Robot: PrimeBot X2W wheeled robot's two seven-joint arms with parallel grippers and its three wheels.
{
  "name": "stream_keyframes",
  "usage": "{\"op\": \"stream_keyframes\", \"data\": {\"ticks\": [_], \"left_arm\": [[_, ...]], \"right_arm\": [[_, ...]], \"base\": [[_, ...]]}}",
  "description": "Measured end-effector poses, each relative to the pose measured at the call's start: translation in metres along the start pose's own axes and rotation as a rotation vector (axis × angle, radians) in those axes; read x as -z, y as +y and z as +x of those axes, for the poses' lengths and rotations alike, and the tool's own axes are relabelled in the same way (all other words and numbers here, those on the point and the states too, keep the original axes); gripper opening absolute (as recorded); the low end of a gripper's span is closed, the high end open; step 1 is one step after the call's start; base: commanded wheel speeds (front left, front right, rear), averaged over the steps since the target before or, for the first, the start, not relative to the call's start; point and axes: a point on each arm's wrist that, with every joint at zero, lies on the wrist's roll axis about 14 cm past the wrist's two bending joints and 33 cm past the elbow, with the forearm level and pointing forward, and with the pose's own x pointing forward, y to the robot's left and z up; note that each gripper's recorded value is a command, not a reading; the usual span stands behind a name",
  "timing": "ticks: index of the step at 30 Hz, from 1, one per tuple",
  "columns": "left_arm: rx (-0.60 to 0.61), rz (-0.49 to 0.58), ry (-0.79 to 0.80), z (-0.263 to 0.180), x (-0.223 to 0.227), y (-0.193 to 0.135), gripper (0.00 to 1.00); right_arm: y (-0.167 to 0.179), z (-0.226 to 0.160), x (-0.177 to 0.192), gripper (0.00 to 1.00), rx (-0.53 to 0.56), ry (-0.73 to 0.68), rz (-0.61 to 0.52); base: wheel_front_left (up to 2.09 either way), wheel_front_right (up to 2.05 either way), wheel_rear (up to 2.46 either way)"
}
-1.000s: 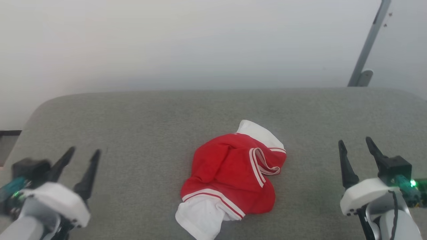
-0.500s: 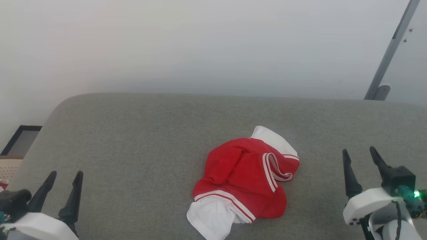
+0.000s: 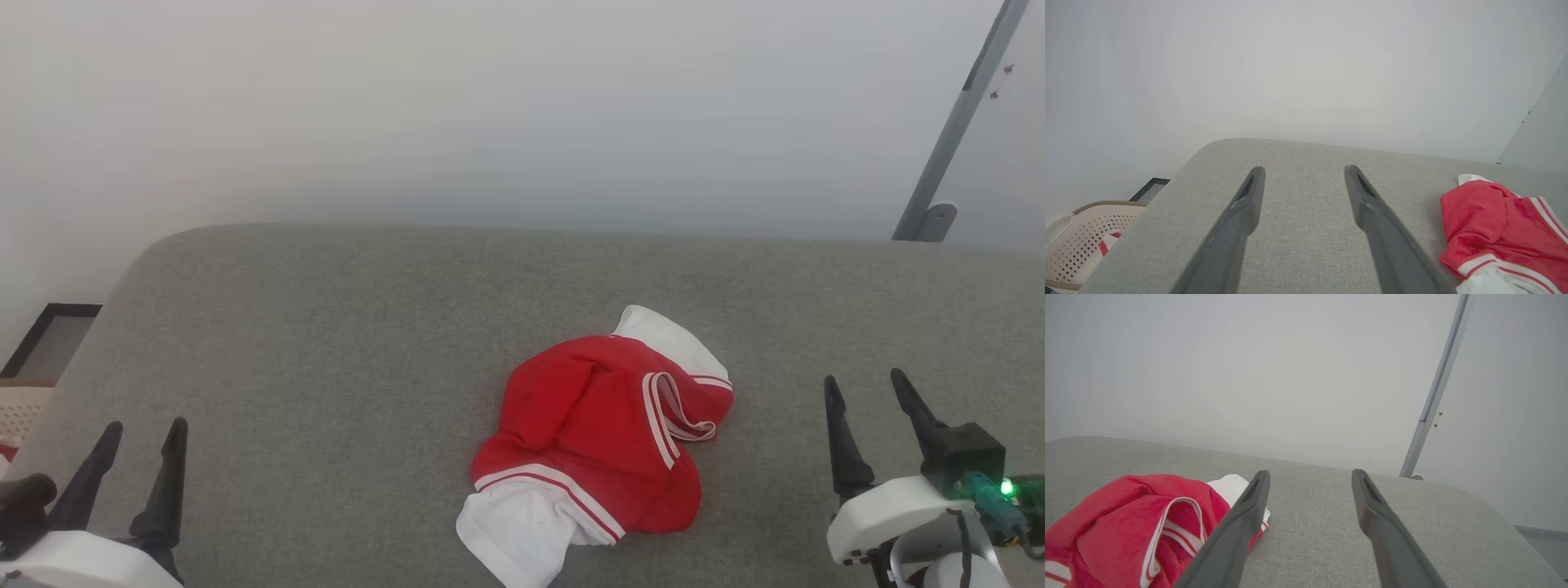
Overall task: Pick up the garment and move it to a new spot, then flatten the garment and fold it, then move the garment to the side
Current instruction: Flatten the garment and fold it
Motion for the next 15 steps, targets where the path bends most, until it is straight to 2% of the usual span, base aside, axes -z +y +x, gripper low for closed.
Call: {"op": "stream_keyframes", "data": {"ticks": [8,15], "left_arm": [[-0.002,-0.008,-0.012,0.0,-0.001,-0.001,1.0],[-0.008,-0.025,-0.028,-0.006,0.0,-0.004,1.0]], "right_arm": [[0.004,-0.002,0.005,1.0,-0.008,0.012,0.011],[0.021,0.01,0.012,1.0,-0.08,0.051,0.002]], "base": [[0.0,0.0,0.0],[0.0,0.0,0.0]]}}
